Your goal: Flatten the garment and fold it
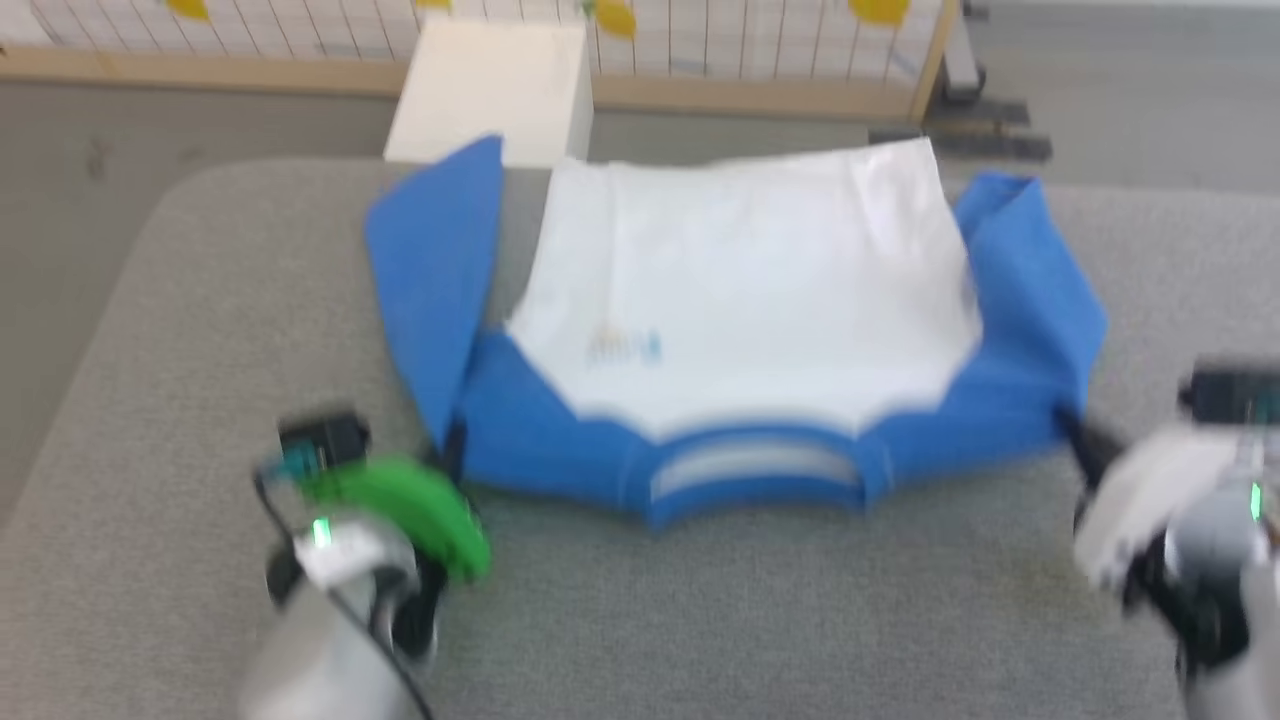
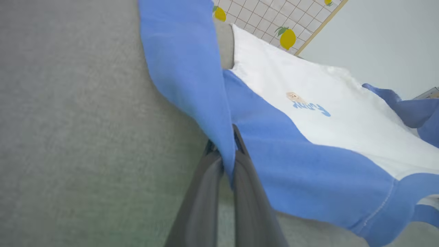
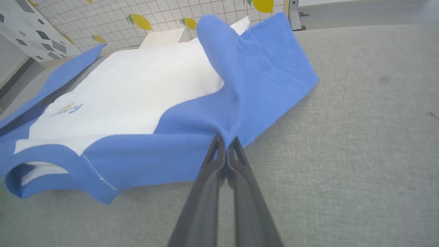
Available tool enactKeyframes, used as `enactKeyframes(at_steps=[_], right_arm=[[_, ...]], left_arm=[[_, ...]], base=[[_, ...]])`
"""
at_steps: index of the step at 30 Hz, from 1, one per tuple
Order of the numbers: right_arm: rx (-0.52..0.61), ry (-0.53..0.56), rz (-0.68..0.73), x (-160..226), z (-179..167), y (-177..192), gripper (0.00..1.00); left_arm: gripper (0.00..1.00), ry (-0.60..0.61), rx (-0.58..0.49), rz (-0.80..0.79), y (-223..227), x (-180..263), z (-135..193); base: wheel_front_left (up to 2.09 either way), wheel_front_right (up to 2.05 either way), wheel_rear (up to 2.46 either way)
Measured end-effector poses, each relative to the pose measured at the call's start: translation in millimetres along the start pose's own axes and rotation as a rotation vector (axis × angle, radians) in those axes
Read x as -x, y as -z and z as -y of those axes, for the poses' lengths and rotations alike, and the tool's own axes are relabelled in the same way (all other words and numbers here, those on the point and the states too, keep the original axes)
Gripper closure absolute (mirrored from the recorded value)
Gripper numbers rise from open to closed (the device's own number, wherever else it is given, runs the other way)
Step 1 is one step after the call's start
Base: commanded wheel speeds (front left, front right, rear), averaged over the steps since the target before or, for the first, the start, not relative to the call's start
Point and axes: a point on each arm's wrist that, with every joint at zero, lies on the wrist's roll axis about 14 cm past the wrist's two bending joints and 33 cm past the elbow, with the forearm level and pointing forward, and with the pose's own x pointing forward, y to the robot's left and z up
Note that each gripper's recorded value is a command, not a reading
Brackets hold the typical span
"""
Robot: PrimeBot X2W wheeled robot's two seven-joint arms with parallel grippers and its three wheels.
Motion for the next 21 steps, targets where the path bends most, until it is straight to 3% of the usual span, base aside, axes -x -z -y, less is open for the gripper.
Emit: enactKeyframes(at_steps=[8,14,21], right_arm=[[-0.058,0.090,-0.186,69.8,10.1,85.4,1.00],[-0.037,0.143,-0.301,99.6,15.6,115.6,1.00],[0.007,0.160,-0.379,108.2,14.0,129.2,1.00]], left_arm=[[1.00,-0.120,0.097,-0.123,63.8,72.4,-24.5],[1.00,-0.216,0.077,-0.249,90.6,106.3,-41.3],[1.00,-0.240,0.062,-0.312,95.6,118.4,-41.3]], base=[[0.00,0.00,0.00],[0.00,0.00,0.00],[0.00,0.00,0.00]])
